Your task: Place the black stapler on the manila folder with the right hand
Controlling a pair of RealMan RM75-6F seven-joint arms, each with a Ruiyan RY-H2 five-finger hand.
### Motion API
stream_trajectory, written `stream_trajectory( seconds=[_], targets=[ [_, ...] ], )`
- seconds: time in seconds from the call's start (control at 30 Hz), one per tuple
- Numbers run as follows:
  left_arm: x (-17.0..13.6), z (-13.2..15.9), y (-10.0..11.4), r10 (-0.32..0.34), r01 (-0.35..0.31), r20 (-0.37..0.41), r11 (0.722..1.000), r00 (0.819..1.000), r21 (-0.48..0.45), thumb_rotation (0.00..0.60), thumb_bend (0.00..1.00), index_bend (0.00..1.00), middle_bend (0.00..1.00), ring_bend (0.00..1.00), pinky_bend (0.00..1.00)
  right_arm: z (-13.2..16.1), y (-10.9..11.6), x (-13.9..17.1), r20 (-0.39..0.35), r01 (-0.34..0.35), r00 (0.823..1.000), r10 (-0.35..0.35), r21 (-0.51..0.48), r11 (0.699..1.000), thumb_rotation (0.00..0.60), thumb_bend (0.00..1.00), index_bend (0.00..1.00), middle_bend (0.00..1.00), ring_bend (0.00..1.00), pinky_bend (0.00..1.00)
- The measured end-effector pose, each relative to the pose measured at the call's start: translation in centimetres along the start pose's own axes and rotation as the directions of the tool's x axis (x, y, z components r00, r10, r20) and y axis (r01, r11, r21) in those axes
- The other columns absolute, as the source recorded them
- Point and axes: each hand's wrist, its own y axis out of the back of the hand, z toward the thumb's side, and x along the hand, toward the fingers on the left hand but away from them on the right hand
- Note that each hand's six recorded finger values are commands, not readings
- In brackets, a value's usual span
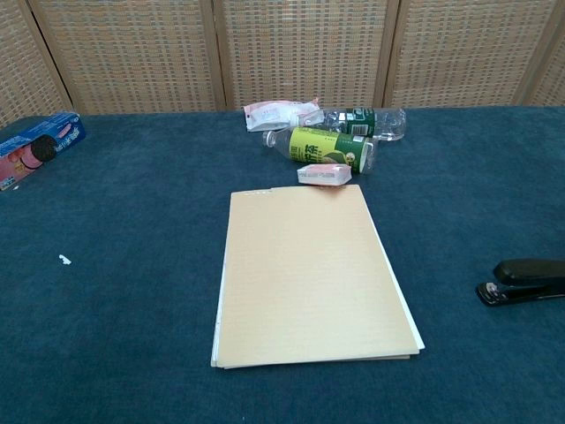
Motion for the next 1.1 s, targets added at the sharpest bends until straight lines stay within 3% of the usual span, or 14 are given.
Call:
stream_trajectory(
  seconds=[0.73, 0.87, 1.1],
  targets=[
    [-0.02, 0.21, 0.18, 0.001, -0.001, 0.013, 1.000, 1.000, -0.005, 0.600, 0.11, 0.00, 0.00, 0.00, 0.00, 0.03, -0.41, 0.17, -0.001, -0.023, 1.000, 0.023, 0.010, 1.000, 0.600, 0.17, 0.02, 0.00, 0.00, 0.04],
    [-0.18, 0.24, 0.45, 0.006, -0.005, 0.015, 1.000, 1.000, -0.012, 0.600, 0.00, 0.00, 0.00, 0.00, 0.00, 0.19, -0.49, 0.30, -0.009, -0.027, 1.000, 0.028, 0.011, 1.000, 0.600, 0.17, 0.03, 0.00, 0.00, 0.04],
    [-0.34, 0.31, 0.64, 0.019, -0.019, 0.018, 1.000, 1.000, 0.010, 0.600, 0.00, 0.00, 0.00, 0.00, 0.00, 0.46, -0.53, 0.36, -0.016, -0.032, 0.999, 0.032, 0.008, 0.999, 0.600, 0.17, 0.03, 0.00, 0.00, 0.05]
  ],
)
